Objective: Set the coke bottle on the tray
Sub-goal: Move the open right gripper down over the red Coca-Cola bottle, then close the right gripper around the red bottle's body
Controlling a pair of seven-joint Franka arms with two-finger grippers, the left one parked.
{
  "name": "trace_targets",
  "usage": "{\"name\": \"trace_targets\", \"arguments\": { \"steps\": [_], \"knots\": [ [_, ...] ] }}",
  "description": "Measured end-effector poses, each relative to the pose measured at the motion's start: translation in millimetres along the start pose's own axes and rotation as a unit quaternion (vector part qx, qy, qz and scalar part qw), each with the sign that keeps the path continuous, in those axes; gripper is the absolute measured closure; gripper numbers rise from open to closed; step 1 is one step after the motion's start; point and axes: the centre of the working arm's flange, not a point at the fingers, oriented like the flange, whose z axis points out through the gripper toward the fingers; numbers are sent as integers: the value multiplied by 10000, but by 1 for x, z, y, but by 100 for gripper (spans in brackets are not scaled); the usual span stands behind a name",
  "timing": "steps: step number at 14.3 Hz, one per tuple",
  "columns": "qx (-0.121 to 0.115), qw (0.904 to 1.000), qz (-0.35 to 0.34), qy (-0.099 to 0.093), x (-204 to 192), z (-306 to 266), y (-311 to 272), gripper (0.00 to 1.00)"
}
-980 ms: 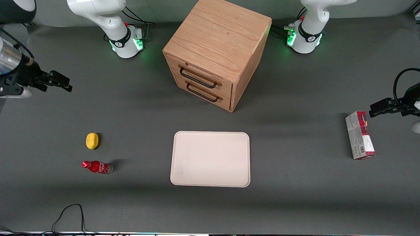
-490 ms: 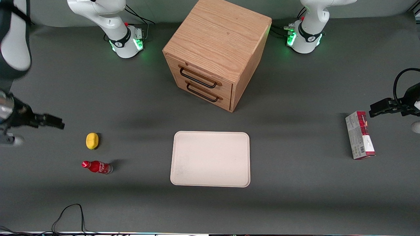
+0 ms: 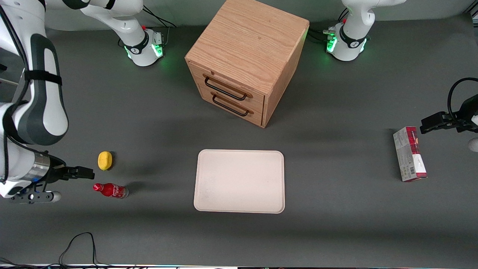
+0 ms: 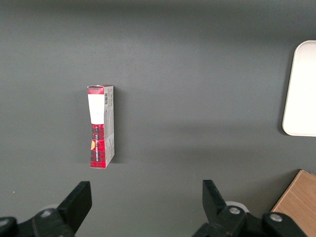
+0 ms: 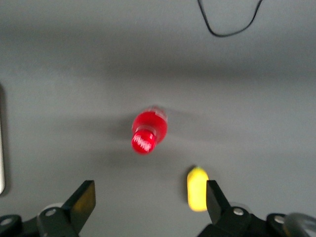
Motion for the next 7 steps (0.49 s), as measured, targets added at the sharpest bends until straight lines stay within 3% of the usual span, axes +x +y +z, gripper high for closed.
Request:
{"name": "trace_targets", "arguments": {
  "steps": [7],
  "knots": [
    [31,9998,-87,164,5,66,-13,0]
  ]
}}
